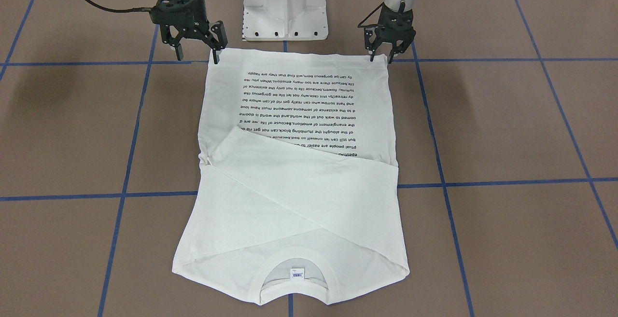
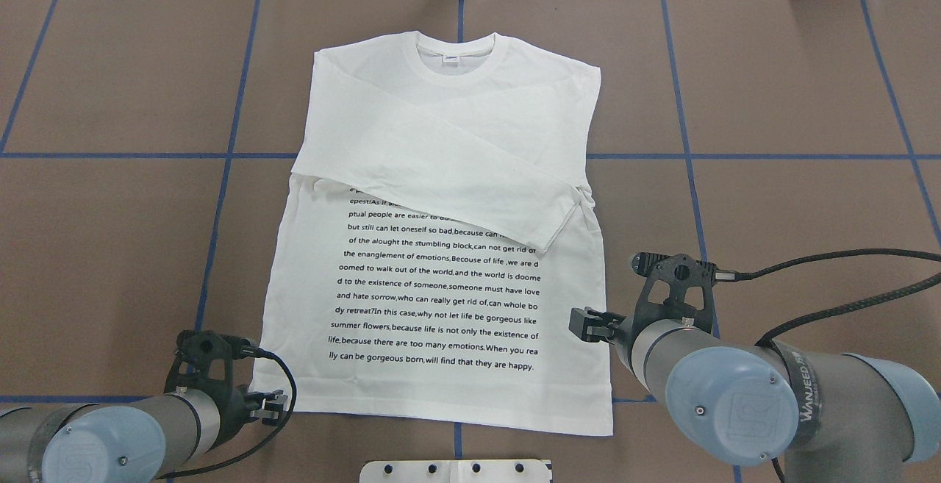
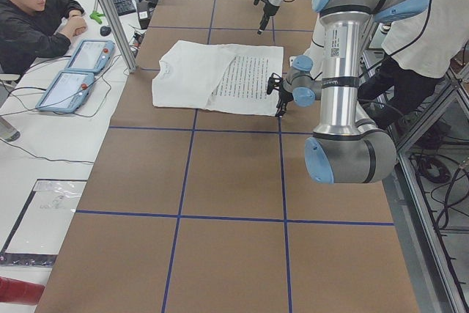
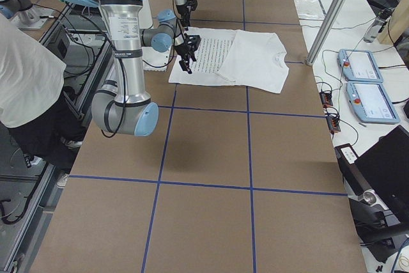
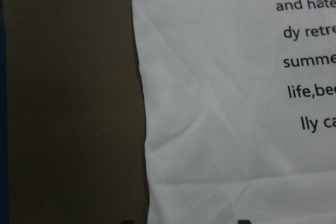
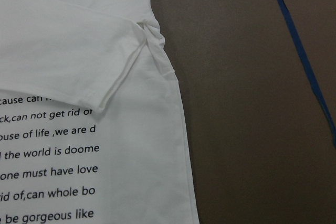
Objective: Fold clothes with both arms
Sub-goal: 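Grasp the hem corners with both grippers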
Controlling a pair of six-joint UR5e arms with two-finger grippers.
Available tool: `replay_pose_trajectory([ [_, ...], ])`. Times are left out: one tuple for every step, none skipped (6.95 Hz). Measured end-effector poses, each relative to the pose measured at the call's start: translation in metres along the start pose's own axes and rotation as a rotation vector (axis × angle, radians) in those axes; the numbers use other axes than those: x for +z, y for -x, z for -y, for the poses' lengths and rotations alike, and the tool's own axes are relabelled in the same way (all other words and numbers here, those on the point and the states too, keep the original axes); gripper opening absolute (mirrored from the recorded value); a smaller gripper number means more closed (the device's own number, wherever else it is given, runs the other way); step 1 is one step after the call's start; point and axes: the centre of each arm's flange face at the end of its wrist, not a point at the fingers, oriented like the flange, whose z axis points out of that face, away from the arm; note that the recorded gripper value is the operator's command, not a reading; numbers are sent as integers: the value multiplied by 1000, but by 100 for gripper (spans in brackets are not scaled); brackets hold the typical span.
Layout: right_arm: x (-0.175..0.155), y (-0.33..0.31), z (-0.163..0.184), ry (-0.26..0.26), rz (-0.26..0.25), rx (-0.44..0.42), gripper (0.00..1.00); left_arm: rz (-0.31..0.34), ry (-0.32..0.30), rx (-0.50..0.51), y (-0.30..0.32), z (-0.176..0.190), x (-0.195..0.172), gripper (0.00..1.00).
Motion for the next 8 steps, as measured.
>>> replay_pose_trajectory([
  [0,0,0,1,-1,-1,100,0,0,0,0,0,0,29],
  [0,0,-1,2,-1,-2,100,0,1,0,0,0,0,29],
  [0,0,-2,3,-1,-4,100,0,1,0,0,0,0,9],
  [0,0,-3,5,0,-5,100,2,2,1,0,0,0,0],
  [0,0,-4,6,0,-5,100,4,3,1,-1,-1,0,0],
  [0,0,-5,7,0,-7,100,2,2,-4,-1,0,-2,0],
  [0,1,-7,10,1,-8,100,-8,0,-12,-4,1,-7,0],
  [-1,2,-12,6,6,-3,94,-29,-5,-17,-8,5,-17,0],
])
